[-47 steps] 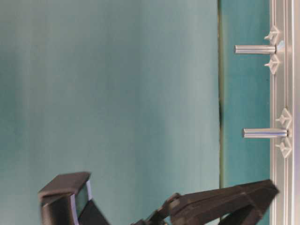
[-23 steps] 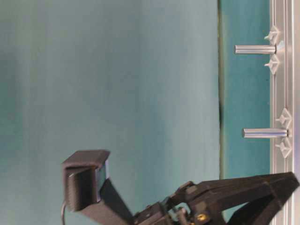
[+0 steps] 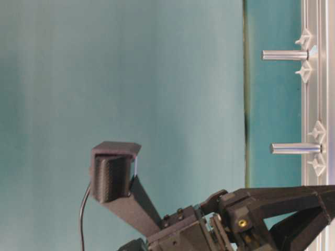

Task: Find the location of the shaft and insert the large gear.
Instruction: 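Position the left gripper above the blue gear's hub, then lower the open left gripper around the gear hub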

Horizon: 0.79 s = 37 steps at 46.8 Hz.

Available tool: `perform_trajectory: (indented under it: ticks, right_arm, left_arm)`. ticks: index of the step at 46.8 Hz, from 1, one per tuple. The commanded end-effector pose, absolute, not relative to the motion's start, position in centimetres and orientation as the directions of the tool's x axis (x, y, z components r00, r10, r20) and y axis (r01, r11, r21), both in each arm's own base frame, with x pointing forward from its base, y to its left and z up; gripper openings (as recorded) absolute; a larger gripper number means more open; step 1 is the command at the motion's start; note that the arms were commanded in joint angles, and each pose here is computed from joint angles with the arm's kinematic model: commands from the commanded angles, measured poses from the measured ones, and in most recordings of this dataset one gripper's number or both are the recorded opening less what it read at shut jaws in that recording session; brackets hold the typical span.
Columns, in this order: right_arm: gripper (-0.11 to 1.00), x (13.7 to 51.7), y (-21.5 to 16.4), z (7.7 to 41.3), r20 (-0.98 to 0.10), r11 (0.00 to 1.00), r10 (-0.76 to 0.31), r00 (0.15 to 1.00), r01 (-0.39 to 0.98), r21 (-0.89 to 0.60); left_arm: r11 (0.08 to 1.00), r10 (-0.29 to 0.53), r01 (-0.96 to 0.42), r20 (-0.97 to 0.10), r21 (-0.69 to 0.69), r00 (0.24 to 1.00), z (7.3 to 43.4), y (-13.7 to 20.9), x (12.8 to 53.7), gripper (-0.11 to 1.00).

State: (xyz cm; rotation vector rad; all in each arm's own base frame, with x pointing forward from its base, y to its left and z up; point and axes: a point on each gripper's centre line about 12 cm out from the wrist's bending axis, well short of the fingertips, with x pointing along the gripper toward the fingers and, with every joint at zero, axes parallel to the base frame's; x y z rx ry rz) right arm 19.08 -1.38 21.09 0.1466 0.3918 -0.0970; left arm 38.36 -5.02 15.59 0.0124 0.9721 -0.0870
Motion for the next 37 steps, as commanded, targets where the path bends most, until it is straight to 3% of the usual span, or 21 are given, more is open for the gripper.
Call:
perform_trajectory:
  ticks: [1,32,37]
  right_arm:
    - [0.01,19.3,-1.4,21.4,-0.378,0.983,-0.068,0.923,0.127,0.134]
    - [0.01,19.2,-1.4,21.3,-0.378,0.983,-0.068,0.923,0.127,0.134]
    - [0.01,19.2,-1.4,21.2,-0.38,0.983,-0.068,0.923,0.127,0.134]
  left_arm:
    - [0.996,-0.072,0.089,-0.814,-0.026,0.576,16.9,-5.3,39.0,0.01]
    - [0.997,-0.042,0.079,-0.919,-0.012,0.392,16.0,-5.5,40.4,0.01]
    - [0.997,-0.042,0.08,-0.92,-0.011,0.389,15.9,-5.5,40.7,0.01]
